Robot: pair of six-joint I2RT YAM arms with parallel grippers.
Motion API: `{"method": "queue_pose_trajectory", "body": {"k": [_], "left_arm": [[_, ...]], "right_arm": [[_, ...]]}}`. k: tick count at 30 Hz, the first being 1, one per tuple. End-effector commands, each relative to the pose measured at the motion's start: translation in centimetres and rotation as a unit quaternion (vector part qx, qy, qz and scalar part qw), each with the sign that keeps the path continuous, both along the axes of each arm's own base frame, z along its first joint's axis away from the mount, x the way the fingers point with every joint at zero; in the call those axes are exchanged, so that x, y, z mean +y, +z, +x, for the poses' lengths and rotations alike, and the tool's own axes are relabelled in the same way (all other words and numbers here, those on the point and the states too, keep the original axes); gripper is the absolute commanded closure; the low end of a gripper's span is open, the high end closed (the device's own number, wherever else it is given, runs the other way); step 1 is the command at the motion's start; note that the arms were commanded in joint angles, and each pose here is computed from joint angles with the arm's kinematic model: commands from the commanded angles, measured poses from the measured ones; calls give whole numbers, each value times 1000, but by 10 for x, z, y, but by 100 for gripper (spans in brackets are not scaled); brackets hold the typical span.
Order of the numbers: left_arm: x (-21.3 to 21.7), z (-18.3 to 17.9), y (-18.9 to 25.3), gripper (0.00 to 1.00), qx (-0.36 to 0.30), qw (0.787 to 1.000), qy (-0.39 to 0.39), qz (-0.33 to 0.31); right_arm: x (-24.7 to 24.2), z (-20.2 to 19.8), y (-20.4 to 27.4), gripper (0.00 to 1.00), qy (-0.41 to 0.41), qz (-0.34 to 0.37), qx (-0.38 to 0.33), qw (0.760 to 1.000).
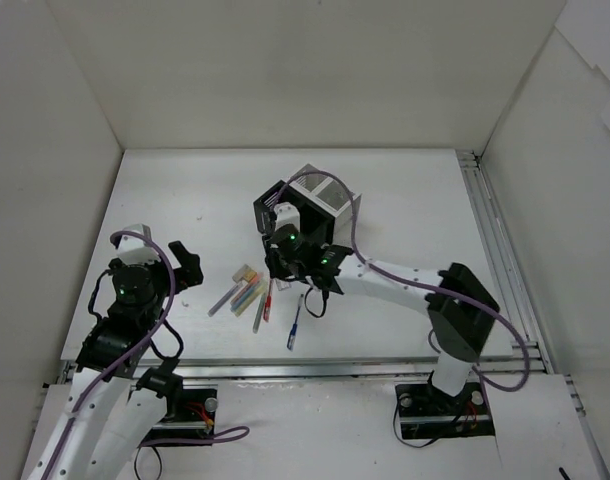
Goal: Sort the stationery into containers
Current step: Pick up the stationery from the center of the board, then place the stationery in the storage box.
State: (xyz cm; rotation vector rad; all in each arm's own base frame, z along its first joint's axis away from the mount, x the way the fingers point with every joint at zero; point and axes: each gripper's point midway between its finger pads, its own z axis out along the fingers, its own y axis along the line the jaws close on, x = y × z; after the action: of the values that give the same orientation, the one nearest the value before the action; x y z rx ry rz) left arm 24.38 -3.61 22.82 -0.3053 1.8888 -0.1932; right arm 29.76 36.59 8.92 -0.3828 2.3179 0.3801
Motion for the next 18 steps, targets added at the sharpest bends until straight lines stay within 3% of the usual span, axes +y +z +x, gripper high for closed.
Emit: {"method": "queue_pose_trajectory", "body": {"k": [1, 6, 9, 18], "left_arm": [[-4, 8, 27, 0, -37, 999, -11, 2], [-9, 15, 35, 0, -42, 999, -24, 8], [-12, 20, 37, 0, -40, 999, -30, 13], [-22, 29, 39, 0, -31, 998, -57, 21]], "right_arm": [[26, 18, 157, 100, 74, 160, -204, 963], [-2, 54, 223, 100, 89, 180, -349, 915], [-14, 69, 237, 100, 123, 175, -411, 886], [-32, 106, 223, 98, 202, 159, -463, 848]]}}
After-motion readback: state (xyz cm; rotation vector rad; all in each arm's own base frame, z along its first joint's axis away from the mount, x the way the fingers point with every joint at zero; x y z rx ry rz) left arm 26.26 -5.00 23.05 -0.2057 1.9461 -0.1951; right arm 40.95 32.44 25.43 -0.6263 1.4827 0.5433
